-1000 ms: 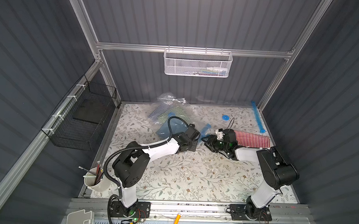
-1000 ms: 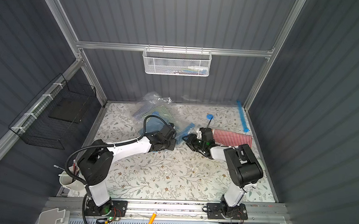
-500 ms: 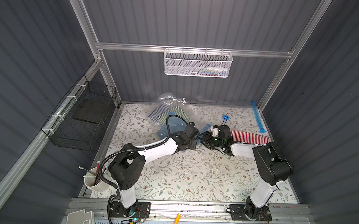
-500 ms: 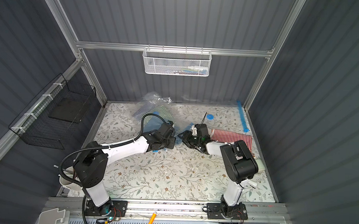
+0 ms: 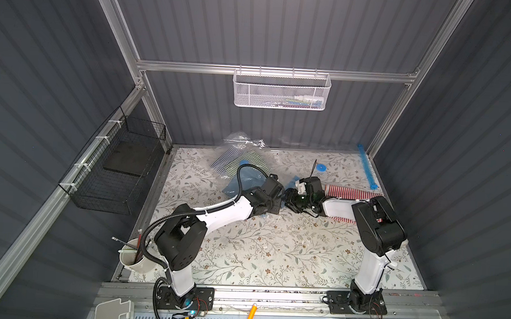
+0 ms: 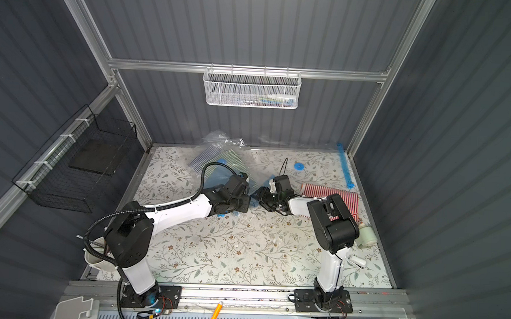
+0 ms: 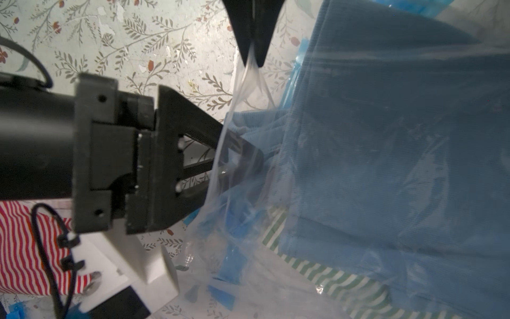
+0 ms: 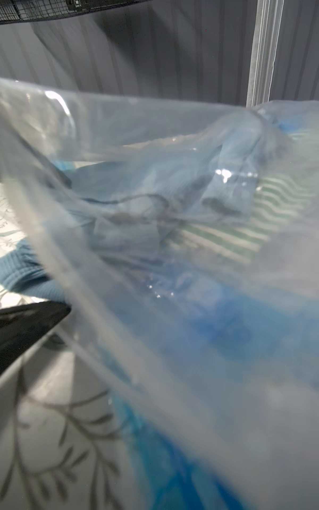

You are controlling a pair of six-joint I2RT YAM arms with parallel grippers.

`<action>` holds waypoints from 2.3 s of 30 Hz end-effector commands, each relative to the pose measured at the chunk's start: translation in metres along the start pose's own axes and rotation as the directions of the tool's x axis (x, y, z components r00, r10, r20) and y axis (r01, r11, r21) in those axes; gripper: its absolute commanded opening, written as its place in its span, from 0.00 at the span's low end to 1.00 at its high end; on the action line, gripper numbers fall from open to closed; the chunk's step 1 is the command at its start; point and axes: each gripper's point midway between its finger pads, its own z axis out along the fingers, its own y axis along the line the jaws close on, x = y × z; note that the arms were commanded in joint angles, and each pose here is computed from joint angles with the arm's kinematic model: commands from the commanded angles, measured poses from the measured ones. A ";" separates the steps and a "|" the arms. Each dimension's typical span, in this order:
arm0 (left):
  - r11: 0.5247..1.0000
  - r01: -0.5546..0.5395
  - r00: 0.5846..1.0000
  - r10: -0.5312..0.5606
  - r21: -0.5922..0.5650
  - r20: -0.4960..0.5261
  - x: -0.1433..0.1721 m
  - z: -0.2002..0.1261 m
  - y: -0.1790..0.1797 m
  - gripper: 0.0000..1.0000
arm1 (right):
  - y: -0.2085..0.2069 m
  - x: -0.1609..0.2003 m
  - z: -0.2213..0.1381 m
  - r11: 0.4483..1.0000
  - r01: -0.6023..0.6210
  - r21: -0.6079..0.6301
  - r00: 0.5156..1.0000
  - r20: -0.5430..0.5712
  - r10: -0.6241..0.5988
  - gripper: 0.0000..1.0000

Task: Take the tank top out of the vacuum bag
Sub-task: Take out the tank top from the vacuum bag.

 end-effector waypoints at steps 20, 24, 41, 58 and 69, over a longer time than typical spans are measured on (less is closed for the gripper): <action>0.999 -0.004 0.999 0.006 0.048 -0.037 0.005 0.009 -0.010 0.00 | 0.037 0.006 0.016 0.985 0.040 -0.168 0.999 -0.023 -0.044 0.75; 0.999 -0.005 0.999 0.007 0.050 -0.035 0.004 0.007 -0.010 0.00 | 0.036 0.014 0.024 0.992 0.046 -0.119 0.996 -0.068 -0.055 0.75; 0.998 -0.021 1.000 0.021 0.054 -0.011 -0.002 -0.001 -0.011 0.00 | 0.014 0.000 0.055 0.996 0.080 0.049 0.994 -0.083 -0.076 0.33; 0.947 0.015 0.996 0.015 -0.322 0.090 -0.041 -0.042 0.051 1.00 | 0.038 -0.004 0.017 0.989 0.146 -0.040 0.987 -0.064 -0.148 0.00; 0.843 0.170 0.985 -0.148 -0.511 0.084 -0.054 -0.027 0.170 1.00 | 0.031 0.004 -0.004 0.988 0.147 -0.038 0.984 -0.094 -0.150 0.00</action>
